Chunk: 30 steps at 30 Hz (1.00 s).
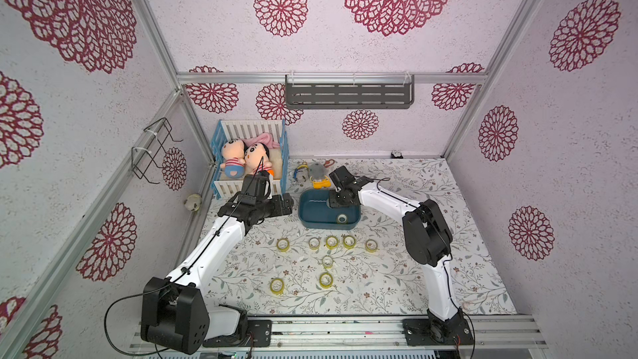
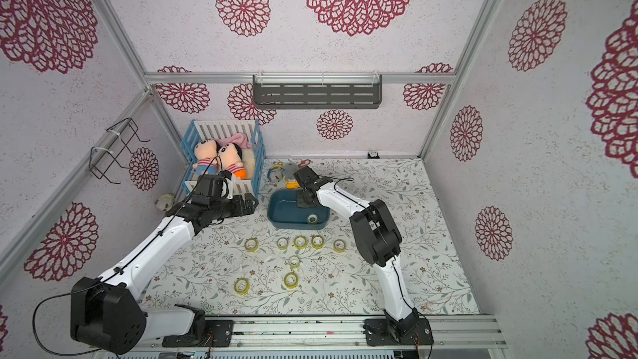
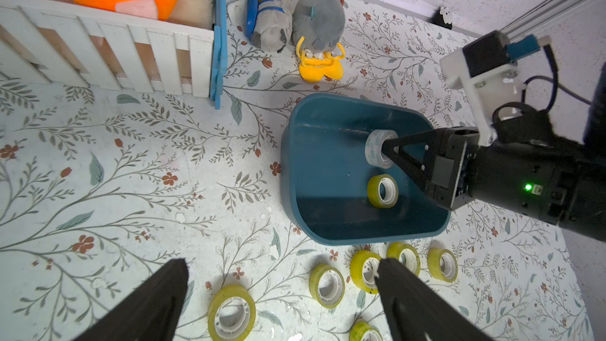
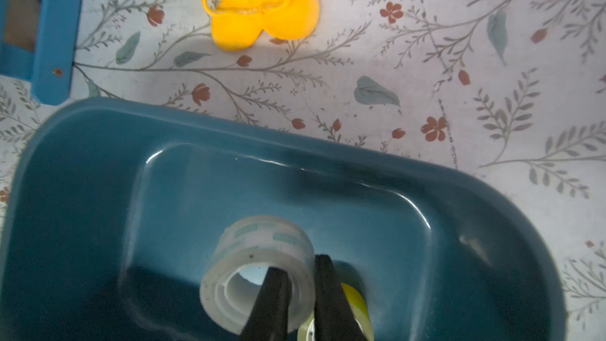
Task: Put the transparent tape into the storage box
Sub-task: Place the tape in the storage box.
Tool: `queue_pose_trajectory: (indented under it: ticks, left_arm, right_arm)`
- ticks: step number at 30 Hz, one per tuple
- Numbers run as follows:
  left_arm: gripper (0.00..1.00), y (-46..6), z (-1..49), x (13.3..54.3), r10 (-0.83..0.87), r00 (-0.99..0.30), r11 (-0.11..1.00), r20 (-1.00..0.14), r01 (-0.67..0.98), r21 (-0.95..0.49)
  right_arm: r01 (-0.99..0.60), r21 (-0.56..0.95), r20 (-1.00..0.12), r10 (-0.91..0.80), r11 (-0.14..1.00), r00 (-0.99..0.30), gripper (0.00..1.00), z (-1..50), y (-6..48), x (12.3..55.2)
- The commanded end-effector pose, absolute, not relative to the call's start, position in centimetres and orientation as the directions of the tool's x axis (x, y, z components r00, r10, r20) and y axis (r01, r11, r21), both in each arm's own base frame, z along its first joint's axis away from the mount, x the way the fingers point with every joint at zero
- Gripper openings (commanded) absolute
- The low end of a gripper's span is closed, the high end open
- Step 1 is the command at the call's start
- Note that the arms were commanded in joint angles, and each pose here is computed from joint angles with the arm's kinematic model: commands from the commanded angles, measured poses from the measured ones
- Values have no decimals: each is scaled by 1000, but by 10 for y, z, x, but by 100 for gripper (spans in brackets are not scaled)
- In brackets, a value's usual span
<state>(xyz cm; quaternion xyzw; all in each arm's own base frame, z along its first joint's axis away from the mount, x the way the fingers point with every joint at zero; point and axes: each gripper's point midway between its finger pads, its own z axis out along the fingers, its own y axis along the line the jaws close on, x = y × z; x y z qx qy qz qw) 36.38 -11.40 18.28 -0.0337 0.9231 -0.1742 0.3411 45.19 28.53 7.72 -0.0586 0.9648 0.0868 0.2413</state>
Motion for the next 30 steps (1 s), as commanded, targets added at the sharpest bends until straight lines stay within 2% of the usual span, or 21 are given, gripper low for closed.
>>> queue_pose_trajectory:
  ticks: [1, 2, 4, 8, 15, 20, 24, 30]
  left_arm:
    - [97, -105, 189, 361, -188, -743, 948, -642, 34, -317]
    - [97, -104, 190, 361, -191, -741, 948, -644, 32, -317]
    - [97, -106, 191, 360, -195, -736, 944, -648, 38, -327]
    - [97, -109, 188, 359, -202, -739, 937, -642, 46, -347]
    - [97, -118, 191, 355, -234, -745, 908, -625, 63, -415]
    - [97, -110, 219, 350, -481, -692, 713, -539, 49, -699]
    - [97, -97, 224, 337, -474, -681, 766, -558, -6, -643]
    - [97, -96, 209, 309, -401, -769, 813, -497, -49, -580]
  right_arm:
    - [-168, 119, -509, -85, 979, -856, 26, 87, 288, 459]
    - [-170, 119, -507, -87, 978, -857, 35, 86, 289, 458]
    - [-173, 118, -504, -91, 978, -859, 44, 85, 290, 459]
    - [-184, 123, -522, -94, 975, -848, 54, 99, 290, 459]
    - [-218, 127, -643, -87, 968, -761, 56, 183, 276, 449]
    - [-250, 179, -735, -40, 951, -677, 56, 220, 249, 406]
    - [-271, 225, -751, -11, 936, -660, 64, 220, 226, 364]
    - [-247, 285, -679, 13, 926, -734, 70, 189, 207, 317]
